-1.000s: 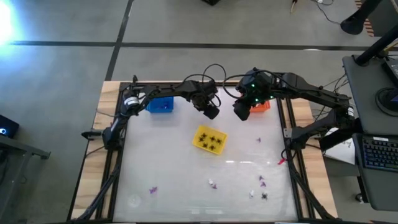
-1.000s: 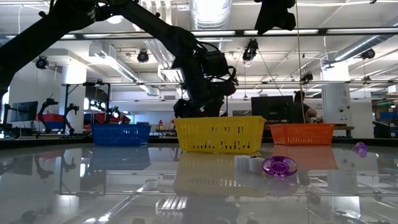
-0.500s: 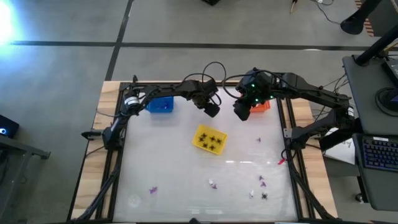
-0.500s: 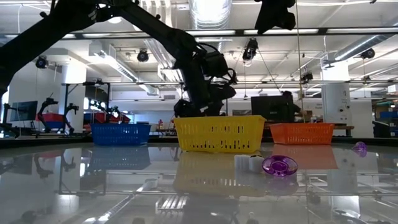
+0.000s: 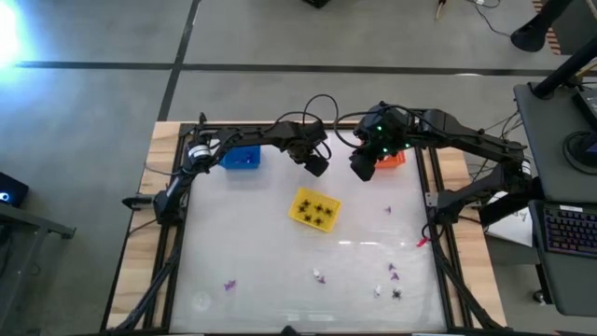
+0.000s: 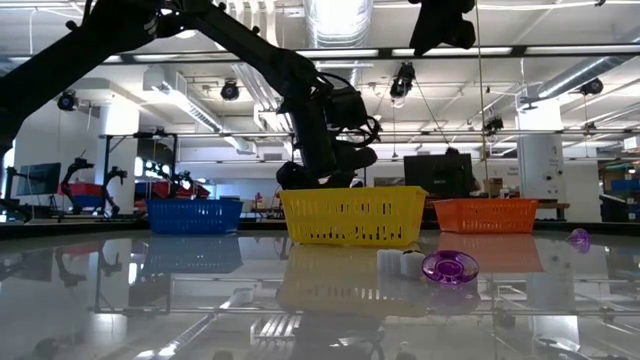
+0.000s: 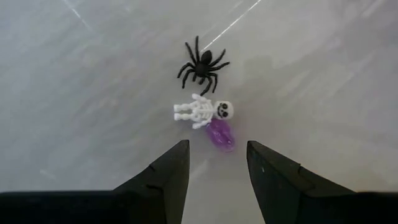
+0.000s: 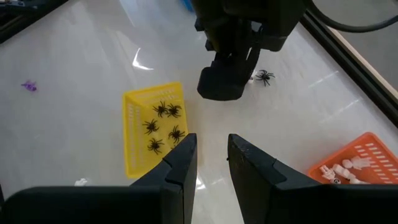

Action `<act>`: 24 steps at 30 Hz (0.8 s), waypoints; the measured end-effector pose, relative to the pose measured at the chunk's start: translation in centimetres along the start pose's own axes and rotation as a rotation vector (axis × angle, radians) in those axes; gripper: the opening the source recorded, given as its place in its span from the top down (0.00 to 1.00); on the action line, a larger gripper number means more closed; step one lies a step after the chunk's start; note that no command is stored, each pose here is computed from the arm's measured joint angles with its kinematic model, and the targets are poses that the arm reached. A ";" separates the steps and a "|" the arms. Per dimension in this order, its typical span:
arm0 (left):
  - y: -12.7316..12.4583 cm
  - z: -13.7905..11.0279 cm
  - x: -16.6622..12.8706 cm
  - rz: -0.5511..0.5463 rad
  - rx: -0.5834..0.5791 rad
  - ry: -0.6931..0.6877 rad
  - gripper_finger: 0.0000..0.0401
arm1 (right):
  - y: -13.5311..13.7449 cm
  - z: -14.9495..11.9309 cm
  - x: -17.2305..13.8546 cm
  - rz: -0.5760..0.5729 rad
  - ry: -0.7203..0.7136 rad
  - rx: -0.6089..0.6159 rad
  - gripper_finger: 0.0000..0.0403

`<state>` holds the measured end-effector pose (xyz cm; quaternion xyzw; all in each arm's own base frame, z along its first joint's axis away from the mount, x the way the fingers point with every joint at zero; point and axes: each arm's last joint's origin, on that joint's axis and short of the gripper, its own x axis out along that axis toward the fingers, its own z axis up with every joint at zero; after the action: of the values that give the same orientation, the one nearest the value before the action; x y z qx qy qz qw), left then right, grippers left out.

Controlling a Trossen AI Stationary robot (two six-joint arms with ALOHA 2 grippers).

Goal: Sort Halloween decoration
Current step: Put the purple witch hat toy into the blue bin

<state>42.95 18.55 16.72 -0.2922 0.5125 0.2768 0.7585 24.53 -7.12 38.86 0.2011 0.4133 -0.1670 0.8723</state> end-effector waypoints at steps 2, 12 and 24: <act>0.0 0.0 0.0 0.000 0.001 -0.001 0.65 | 0.0 0.0 0.0 0.000 0.000 0.000 0.80; -0.1 0.0 0.0 -0.004 0.036 -0.004 0.78 | 0.0 0.0 0.0 0.001 -0.003 0.000 0.80; -0.4 0.0 0.5 -0.099 0.024 0.028 0.88 | 0.0 0.1 0.0 0.002 -0.006 0.017 0.80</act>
<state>43.39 18.31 16.34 -0.3120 0.5113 0.2289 0.7674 24.59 -7.14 38.89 0.2083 0.4091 -0.1703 0.8719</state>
